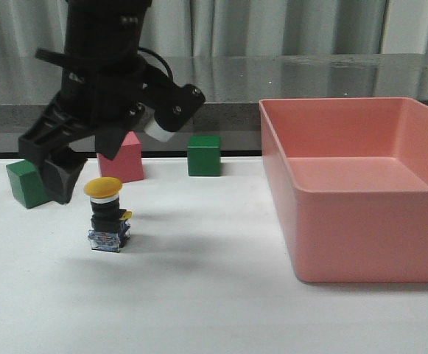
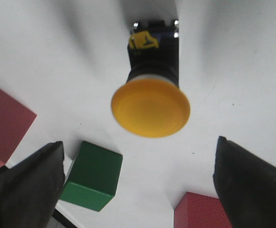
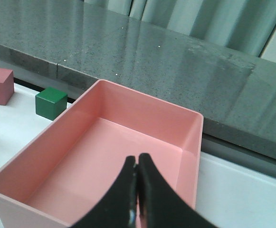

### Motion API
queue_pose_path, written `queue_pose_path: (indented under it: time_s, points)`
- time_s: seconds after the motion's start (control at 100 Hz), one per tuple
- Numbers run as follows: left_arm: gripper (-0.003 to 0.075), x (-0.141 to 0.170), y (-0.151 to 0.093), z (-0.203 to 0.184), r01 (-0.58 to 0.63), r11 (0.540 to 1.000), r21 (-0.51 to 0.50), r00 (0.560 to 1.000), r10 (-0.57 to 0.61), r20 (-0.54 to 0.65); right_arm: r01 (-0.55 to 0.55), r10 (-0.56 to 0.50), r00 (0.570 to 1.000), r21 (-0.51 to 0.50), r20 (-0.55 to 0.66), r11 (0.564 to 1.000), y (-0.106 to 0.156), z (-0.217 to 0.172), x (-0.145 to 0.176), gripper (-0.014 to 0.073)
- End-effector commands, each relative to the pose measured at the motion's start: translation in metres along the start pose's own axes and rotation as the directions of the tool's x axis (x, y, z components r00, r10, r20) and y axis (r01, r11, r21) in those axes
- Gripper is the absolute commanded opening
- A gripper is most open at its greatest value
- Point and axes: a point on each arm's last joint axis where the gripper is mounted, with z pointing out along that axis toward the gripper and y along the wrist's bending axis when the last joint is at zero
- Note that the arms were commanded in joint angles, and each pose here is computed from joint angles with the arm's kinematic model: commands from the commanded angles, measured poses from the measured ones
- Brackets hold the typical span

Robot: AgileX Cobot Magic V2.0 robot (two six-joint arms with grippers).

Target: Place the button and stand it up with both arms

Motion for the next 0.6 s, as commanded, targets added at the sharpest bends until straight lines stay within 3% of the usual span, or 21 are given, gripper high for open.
queue_pose_path:
  time_s: [0.0, 0.11, 0.19, 0.26, 0.37, 0.53, 0.59]
  points:
    - [0.0610, 0.030, 0.001, -0.037, 0.068, 0.996, -0.059, 0.998, -0.068, -0.006, -0.007, 0.003, 0.996, 0.044, 0.090, 0.999, -0.006, -0.002, -0.015, -0.0109]
    - [0.0607, 0.050, 0.001, -0.051, 0.132, 0.987, -0.091, 0.991, -0.131, 0.010, -0.007, 0.003, 0.996, 0.044, 0.090, 0.999, -0.006, -0.002, -0.015, -0.0109]
    - [0.0571, 0.063, 0.000, -0.061, 0.269, 0.957, -0.112, 0.963, -0.267, 0.033, -0.007, 0.003, 0.996, 0.044, 0.090, 0.999, -0.006, -0.002, -0.015, -0.0109]
    - [0.0489, 0.074, -0.001, -0.070, 0.362, 0.922, -0.136, 0.932, -0.357, 0.059, -0.007, 0.003, 0.996, 0.044, 0.090, 0.999, -0.006, -0.002, -0.015, -0.0109]
    - [0.0285, 0.093, -0.005, -0.084, 0.454, 0.876, -0.164, 0.891, -0.444, 0.093, -0.007, 0.003, 0.996, 0.044, 0.090, 0.999, -0.006, -0.002, -0.015, -0.0109]
    - [-0.0022, 0.124, -0.009, -0.100, 0.679, 0.712, -0.179, 0.734, -0.655, 0.181, -0.007, 0.003, 0.996, 0.044, 0.090, 0.999, -0.006, -0.002, -0.015, -0.0109]
    - [-0.0019, 0.137, -0.010, -0.105, 0.771, 0.615, -0.167, 0.637, -0.738, 0.222, -0.007, 0.003, 0.996, 0.044, 0.090, 0.999, -0.006, -0.002, -0.015, -0.0109]
